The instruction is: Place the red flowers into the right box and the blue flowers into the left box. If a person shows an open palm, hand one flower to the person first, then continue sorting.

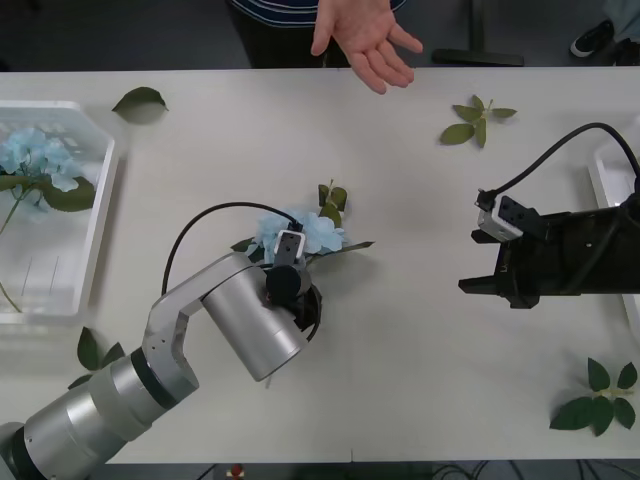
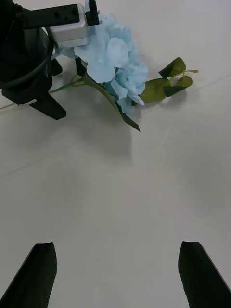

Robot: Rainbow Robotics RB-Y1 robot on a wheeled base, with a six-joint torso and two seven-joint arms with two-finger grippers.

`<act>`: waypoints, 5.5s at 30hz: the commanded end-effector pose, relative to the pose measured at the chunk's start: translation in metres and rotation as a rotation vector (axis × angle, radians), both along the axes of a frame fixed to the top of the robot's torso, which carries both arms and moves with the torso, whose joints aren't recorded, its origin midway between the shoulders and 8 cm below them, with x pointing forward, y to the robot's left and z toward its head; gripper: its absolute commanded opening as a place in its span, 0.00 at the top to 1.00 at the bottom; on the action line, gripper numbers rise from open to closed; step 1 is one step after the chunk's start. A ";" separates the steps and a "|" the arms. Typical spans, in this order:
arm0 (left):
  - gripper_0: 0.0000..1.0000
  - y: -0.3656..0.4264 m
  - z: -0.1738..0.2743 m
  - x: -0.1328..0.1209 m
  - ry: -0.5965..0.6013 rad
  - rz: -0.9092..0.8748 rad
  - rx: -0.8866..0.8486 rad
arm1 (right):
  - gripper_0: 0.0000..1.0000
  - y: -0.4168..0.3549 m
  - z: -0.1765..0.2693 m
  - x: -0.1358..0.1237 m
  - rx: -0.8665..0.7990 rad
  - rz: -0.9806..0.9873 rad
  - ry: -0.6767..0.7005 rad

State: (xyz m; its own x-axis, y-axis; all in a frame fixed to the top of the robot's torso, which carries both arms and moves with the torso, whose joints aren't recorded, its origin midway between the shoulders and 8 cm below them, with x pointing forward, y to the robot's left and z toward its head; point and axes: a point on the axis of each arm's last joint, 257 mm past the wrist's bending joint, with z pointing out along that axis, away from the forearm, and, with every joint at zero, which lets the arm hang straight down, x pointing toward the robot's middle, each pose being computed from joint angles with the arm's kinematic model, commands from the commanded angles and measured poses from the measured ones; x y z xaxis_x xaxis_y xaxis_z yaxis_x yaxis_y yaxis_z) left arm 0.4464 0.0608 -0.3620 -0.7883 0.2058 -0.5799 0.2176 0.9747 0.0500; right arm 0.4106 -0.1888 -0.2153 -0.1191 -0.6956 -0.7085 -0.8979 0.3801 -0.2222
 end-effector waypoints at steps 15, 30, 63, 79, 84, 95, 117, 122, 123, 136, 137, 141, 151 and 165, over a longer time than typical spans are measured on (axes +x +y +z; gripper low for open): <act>0.99 -0.011 0.013 0.005 -0.027 -0.012 -0.016 | 0.26 -0.002 0.011 0.003 -0.015 0.011 -0.034; 1.00 -0.006 0.010 0.002 -0.008 0.004 -0.009 | 0.26 -0.002 0.011 0.003 -0.015 0.011 -0.034; 1.00 -0.036 0.233 -0.015 -0.566 -0.356 -0.270 | 0.27 -0.002 0.011 0.003 -0.015 0.011 -0.034; 1.00 -0.099 0.359 0.016 -0.775 -0.295 -0.716 | 0.27 -0.002 0.011 0.003 -0.015 0.011 -0.034; 1.00 -0.105 0.409 0.020 -0.880 -0.301 -0.733 | 0.27 -0.002 0.011 0.003 -0.015 0.011 -0.034; 1.00 -0.095 0.462 0.076 -1.023 -0.271 -0.658 | 0.27 -0.002 0.011 0.003 -0.015 0.011 -0.034; 1.00 -0.078 0.482 0.143 -1.061 -0.217 -0.567 | 0.27 -0.002 0.011 0.003 -0.015 0.011 -0.034; 1.00 -0.078 0.481 0.144 -1.059 -0.217 -0.566 | 0.26 -0.002 0.011 0.003 -0.015 0.011 -0.034; 1.00 -0.078 0.482 0.143 -1.060 -0.219 -0.566 | 0.27 -0.002 0.011 0.003 -0.015 0.011 -0.034; 0.00 -0.081 0.494 0.138 -1.095 -0.241 -0.566 | 0.26 -0.002 0.011 0.003 -0.015 0.011 -0.034; 0.00 -0.081 0.494 0.138 -1.095 -0.242 -0.565 | 0.27 -0.002 0.011 0.003 -0.015 0.011 -0.034; 0.00 -0.082 0.497 0.136 -1.099 -0.246 -0.569 | 0.26 -0.002 0.011 0.003 -0.015 0.011 -0.034; 0.00 -0.069 0.505 0.137 -1.133 -0.251 -0.518 | 0.27 -0.002 0.011 0.003 -0.015 0.011 -0.034; 0.00 -0.047 0.493 0.141 -1.092 -0.368 -0.363 | 0.27 -0.002 0.011 0.003 -0.015 0.011 -0.034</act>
